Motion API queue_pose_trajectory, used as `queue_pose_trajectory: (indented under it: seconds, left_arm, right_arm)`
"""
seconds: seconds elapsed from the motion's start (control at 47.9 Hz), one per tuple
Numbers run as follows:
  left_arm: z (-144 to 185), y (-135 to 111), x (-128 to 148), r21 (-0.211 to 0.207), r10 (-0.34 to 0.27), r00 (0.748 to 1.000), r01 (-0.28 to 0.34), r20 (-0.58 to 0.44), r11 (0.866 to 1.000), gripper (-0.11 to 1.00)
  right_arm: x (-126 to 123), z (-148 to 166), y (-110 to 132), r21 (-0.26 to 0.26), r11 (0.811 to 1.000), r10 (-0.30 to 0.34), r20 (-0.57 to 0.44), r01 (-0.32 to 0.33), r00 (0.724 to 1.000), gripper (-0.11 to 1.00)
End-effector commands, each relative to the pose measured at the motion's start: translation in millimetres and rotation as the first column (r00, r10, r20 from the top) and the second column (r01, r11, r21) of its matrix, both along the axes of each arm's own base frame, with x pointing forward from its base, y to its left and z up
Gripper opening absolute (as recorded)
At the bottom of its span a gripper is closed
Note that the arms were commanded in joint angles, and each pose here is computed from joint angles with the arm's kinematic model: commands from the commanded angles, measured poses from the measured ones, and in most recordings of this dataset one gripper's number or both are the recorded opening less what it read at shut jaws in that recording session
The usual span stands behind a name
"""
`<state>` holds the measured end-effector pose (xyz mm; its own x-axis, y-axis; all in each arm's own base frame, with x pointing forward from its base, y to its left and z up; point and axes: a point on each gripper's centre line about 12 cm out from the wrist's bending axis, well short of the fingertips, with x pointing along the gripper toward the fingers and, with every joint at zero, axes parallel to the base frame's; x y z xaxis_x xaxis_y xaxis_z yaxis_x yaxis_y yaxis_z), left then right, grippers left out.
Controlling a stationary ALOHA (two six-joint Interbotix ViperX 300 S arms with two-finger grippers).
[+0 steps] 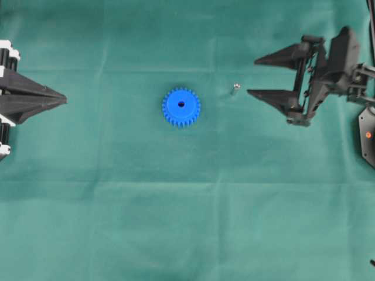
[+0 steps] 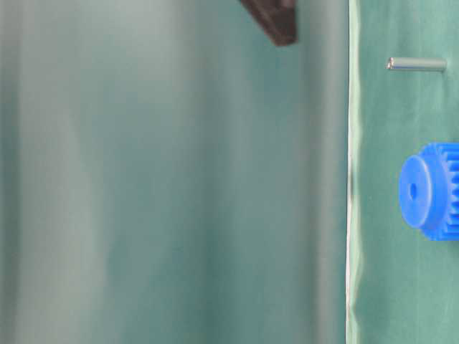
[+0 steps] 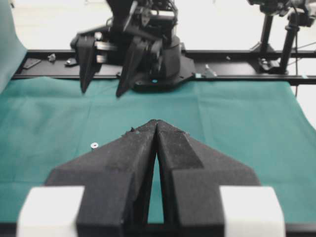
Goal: Insert the shaft placed at a random location into the center hole of the medium gear at another random location.
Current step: 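Move the open right gripper left toward the silver shaft, then close the right gripper around the upright silver shaft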
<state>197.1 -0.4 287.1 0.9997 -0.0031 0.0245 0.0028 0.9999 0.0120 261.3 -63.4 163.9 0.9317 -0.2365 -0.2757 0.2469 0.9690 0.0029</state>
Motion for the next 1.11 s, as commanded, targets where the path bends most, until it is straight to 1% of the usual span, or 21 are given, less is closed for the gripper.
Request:
queue_pose_trajectory:
  seconds: [0.0,0.417,0.563,0.73,1.001,1.085]
  left_arm:
    - [9.3,-0.4,2.0,0.005,-0.002,1.000,0.002,0.025,1.000,0.00]
    - [7.6,-0.4,2.7,0.005,-0.002,1.000,0.002,0.017,1.000,0.00]
    - [5.6,-0.4,3.1,-0.002,-0.002,1.000,0.002,0.006,1.000,0.00]
    - [4.5,-0.4,3.1,-0.002,-0.002,1.000,0.002,-0.003,1.000,0.00]
    - [3.8,-0.4,3.2,-0.002,-0.002,1.000,0.002,-0.009,1.000,0.00]
    - [3.6,0.0,3.2,-0.002,0.000,1.000,0.000,-0.011,1.000,0.00]
  right_arm:
    - [6.5,-6.8,-5.4,-0.008,1.000,-0.018,-0.002,0.018,1.000,0.81]
    - [17.9,-54.2,-17.4,0.018,0.997,-0.076,-0.068,0.077,0.995,0.81]
    - [26.1,-63.3,-19.1,0.022,0.997,-0.075,-0.087,0.077,0.993,0.81]
    - [32.0,-66.7,-20.7,0.024,0.997,-0.076,-0.093,0.078,0.993,0.80]
    - [31.4,-70.5,-20.3,0.033,0.996,-0.074,-0.117,0.078,0.990,0.68]
    - [31.5,-71.2,-20.1,0.034,0.996,-0.072,-0.125,0.077,0.990,0.60]
